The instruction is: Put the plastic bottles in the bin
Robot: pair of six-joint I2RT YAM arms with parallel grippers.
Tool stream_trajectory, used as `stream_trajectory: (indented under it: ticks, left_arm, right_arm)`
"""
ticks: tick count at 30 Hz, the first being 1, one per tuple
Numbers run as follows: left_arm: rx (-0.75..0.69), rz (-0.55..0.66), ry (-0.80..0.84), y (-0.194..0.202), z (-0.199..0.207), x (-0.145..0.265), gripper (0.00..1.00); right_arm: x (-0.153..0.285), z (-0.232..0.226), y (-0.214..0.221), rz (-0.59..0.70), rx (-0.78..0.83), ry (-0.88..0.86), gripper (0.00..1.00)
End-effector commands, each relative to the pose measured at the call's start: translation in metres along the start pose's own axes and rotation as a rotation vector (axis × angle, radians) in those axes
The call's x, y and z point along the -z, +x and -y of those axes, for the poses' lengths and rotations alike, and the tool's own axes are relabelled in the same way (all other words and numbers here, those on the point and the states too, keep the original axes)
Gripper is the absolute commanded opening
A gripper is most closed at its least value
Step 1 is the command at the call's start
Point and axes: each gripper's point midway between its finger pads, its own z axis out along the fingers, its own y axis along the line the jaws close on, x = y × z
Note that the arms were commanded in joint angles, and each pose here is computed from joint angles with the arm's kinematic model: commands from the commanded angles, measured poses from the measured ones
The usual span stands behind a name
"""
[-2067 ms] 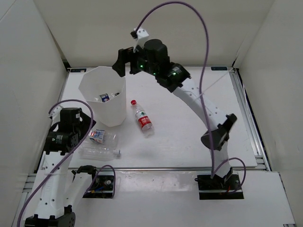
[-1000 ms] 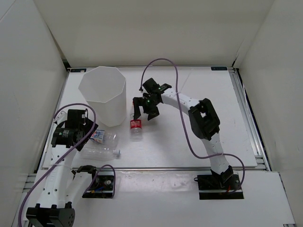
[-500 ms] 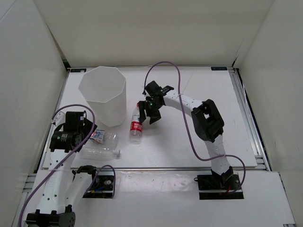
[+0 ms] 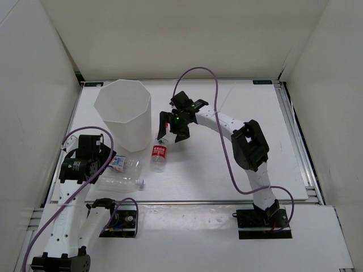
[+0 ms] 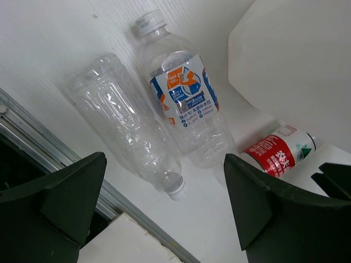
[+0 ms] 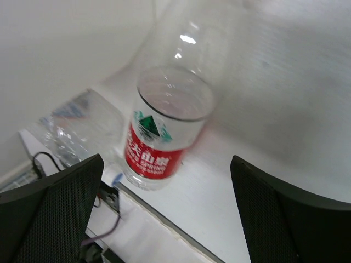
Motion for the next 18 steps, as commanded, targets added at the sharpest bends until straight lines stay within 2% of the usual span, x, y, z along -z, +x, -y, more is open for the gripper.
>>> stream_trajectory:
  ticks: [1, 5, 15, 18]
  left_arm:
    - [-0.002, -0.002, -0.016, 0.003, -0.006, 0.0, 0.99]
    - [-0.011, -0.002, -0.016, 0.003, -0.006, 0.0, 0.99]
    - [-0.021, -0.018, -0.039, 0.008, -0.012, -0.004, 0.99]
    - [-0.018, -0.013, -0.032, 0.007, -0.01, -0.004, 0.99]
  right_arm:
    - [-0.016, -0.02, -0.01, -0.003, -0.06, -0.049, 1.0]
    - [-0.041, -0.006, 0.001, -0.067, -0.137, -0.027, 1.0]
    - [-0.065, -0.007, 0.032, -0.209, -0.23, -0.107, 1.0]
    - [-0.063, 0.005, 0.044, -0.237, -0.268, -0.088, 0.87]
